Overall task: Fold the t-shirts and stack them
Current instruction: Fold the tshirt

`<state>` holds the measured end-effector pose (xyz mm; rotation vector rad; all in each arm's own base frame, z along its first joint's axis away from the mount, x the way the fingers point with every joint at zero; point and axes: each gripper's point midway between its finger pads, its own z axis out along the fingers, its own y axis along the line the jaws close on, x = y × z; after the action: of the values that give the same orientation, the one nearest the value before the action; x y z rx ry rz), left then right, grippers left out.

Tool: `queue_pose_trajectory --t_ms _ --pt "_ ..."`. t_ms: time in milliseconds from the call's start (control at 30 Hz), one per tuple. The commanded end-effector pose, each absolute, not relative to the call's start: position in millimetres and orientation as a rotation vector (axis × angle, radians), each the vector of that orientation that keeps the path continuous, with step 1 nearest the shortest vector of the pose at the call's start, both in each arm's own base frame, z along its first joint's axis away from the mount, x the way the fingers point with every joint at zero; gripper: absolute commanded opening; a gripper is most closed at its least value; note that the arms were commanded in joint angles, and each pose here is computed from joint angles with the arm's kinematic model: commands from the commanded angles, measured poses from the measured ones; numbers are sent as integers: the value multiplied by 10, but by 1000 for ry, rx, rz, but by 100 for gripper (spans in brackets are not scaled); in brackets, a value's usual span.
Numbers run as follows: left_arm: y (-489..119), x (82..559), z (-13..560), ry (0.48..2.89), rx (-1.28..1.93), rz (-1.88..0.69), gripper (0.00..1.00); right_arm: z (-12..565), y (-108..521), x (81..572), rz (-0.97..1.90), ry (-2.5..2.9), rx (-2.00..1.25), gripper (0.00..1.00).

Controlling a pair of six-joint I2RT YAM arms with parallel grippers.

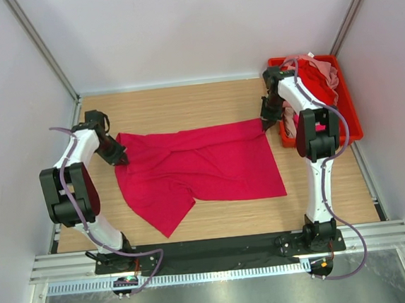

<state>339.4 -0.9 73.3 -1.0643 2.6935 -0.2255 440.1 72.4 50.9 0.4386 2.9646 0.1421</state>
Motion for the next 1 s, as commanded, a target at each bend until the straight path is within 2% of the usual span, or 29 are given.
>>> queue_pose_trajectory --t_ms 0,33,133,167,200,233,367,500,767,967 --pt "44 3467 807 2662 -1030 -223 8 586 674 4433 117 2947 422 1" --pt "49 3457 816 2666 -1028 -217 8 579 673 4432 116 2949 420 2" --pt "79 3476 897 2654 -1014 -204 18 577 679 4451 121 2947 413 3" --pt "119 3489 946 2637 -1007 -178 29 586 692 4454 133 2946 409 3" --pt "157 3507 999 2622 -1005 -157 36 583 695 4461 136 2945 409 4" --pt "199 3518 1034 2606 -1011 -144 49 575 701 4462 140 2947 408 4" --pt "437 3679 1258 2482 -1035 -98 66 556 701 4458 139 2954 400 7" --pt "501 4009 1260 2435 -1037 -180 67 536 714 4449 148 2963 403 13" --pt "500 4737 1210 2380 -1000 -312 60 511 782 4420 207 2970 406 16" --pt "550 4926 967 2410 -1112 -295 59 507 824 4442 242 2962 411 16"
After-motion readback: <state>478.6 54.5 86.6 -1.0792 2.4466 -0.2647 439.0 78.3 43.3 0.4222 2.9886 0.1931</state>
